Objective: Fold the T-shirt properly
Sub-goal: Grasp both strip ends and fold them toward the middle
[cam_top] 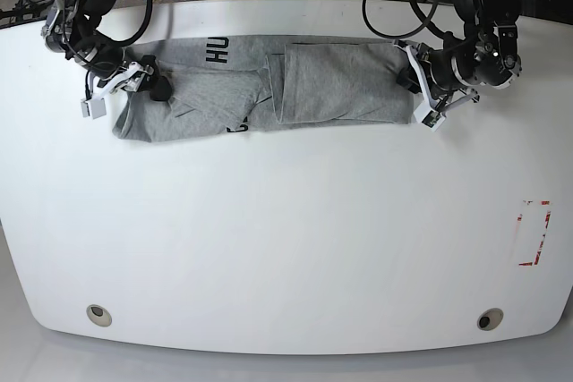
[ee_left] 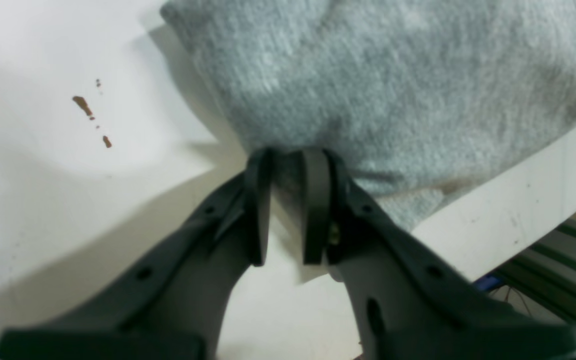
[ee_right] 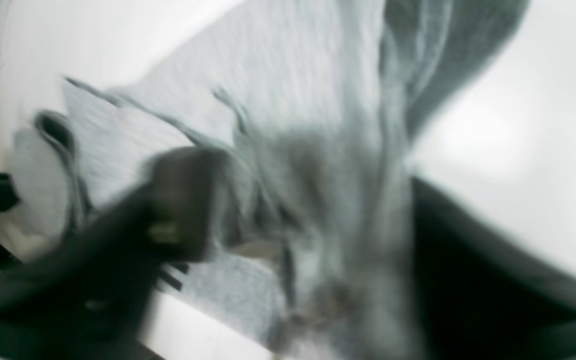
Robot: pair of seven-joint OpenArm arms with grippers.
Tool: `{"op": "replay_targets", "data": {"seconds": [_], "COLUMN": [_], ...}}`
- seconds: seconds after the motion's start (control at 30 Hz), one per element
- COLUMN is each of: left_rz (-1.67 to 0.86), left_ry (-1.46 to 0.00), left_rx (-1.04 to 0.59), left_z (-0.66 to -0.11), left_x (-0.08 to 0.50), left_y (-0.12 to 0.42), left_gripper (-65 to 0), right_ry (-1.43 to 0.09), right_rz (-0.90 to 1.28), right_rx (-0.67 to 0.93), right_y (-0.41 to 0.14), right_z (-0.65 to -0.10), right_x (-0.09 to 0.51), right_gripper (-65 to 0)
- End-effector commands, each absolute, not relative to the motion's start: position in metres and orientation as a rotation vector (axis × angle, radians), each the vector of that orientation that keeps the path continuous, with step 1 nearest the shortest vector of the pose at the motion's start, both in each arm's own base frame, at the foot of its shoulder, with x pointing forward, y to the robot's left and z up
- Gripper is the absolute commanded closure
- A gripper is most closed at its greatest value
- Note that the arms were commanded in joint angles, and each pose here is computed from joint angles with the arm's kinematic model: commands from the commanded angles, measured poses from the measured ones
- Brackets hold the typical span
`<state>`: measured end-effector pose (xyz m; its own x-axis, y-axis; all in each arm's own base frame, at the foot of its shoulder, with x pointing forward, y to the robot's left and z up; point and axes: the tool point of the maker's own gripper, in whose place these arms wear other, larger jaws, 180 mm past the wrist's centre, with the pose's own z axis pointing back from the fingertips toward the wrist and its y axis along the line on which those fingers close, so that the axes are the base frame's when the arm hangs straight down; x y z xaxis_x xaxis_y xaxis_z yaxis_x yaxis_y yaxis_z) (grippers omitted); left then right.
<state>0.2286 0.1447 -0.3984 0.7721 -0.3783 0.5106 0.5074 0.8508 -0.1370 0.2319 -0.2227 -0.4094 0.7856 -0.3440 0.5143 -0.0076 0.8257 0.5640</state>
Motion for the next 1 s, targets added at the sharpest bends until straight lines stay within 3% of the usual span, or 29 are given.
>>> {"op": "replay_targets", "data": {"seconds": [0.0,0.07,0.13,0.43,0.67,0.83,0.97], "left_rz": [-0.490,-0.487,-0.496,-0.570,-0.535,-0.526,-0.523], "left_ry": [-0.530,-0.532,-0.542,-0.518,-0.483,-0.470,-0.467], "left_rx": [-0.278,-0.280,-0.284,-0.355,-0.391,-0.422,-0.426], "left_z": [-0.390,-0.390,-0.388,-0.406,-0.429,-0.432,-0.433], "left_x": [0.237,0.238,0.242,0.272,0.292,0.301,0.301], "left_y": [0.143,0.142,0.139,0.084,0.057,0.040,0.040], "left_gripper": [-9.0,-9.2,-9.2,-9.3,-9.3,-9.3,-9.3], "right_ry": [-0.668,-0.655,-0.648,-0.757,-0.813,-0.850,-0.862], "right_rz": [-0.169,-0.158,-0.154,-0.046,0.022,0.097,0.159], "right_rx": [0.547,0.518,0.501,0.394,0.375,0.411,0.540], "right_y": [-0.229,-0.233,-0.235,-0.236,-0.207,-0.173,-0.136], "right_z": [-0.403,-0.405,-0.406,-0.359,-0.321,-0.303,-0.296], "right_x": [0.240,0.241,0.241,0.251,0.258,0.266,0.267], "right_gripper": [-24.1,-8.2,0.0,0.0,0.0,0.0,0.0]}}
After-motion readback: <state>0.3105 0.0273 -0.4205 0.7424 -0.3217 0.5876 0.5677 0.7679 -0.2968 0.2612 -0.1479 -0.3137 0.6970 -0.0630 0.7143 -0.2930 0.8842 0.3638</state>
